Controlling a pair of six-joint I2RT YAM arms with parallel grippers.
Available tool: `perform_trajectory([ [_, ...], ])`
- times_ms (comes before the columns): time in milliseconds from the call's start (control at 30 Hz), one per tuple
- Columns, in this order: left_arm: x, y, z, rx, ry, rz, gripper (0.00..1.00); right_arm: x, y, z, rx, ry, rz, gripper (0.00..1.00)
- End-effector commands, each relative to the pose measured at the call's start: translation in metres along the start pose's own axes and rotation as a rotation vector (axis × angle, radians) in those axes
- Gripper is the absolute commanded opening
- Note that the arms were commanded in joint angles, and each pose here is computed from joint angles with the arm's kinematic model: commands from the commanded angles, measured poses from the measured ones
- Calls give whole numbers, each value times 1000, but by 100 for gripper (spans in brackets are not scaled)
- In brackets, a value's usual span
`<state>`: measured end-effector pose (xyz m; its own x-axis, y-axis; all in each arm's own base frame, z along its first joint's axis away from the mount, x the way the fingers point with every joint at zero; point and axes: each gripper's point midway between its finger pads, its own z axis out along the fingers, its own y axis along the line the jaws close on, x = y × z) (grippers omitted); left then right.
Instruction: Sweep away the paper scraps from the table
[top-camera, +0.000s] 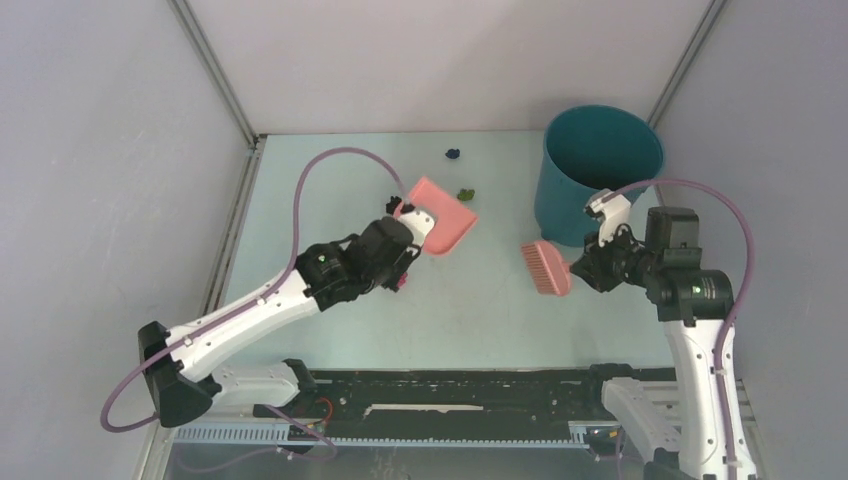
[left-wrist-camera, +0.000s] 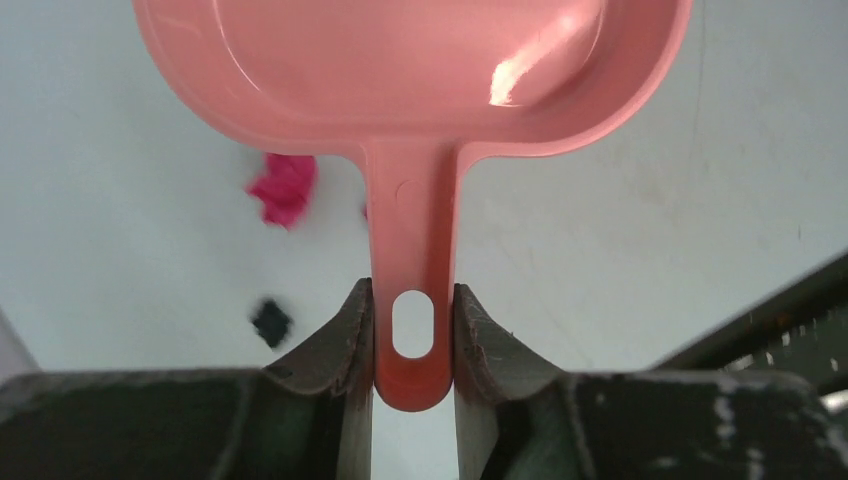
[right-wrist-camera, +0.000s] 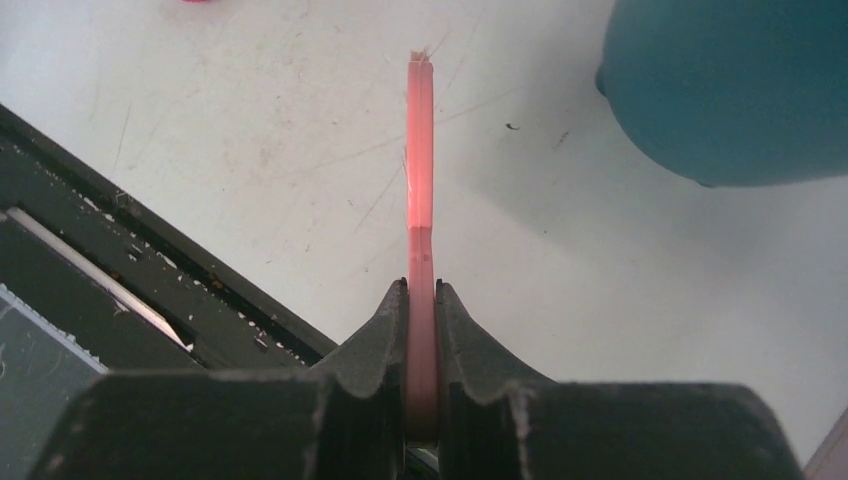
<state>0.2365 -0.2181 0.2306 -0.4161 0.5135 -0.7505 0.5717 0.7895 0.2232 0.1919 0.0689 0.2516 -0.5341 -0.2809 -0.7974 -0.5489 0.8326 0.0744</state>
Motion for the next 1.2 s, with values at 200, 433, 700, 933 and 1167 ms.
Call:
perform_trajectory([
  [200,126,-85,38,232,314,-214,3,-22,8,25,-17,-26,-58,0],
  [433,148,-133,72,331,326,-226,10,-20,2,31,0,-1,-56,0],
  [700,166,-141,89,325,221,-174,42,-14,-1,33,11,15,-44,0],
  [933,163,-139,77,309,81,-176,49,-11,-4,33,22,18,-30,0],
  [1167,150,-132,74,270,-14,-197,47,-9,-3,35,4,14,-4,0],
])
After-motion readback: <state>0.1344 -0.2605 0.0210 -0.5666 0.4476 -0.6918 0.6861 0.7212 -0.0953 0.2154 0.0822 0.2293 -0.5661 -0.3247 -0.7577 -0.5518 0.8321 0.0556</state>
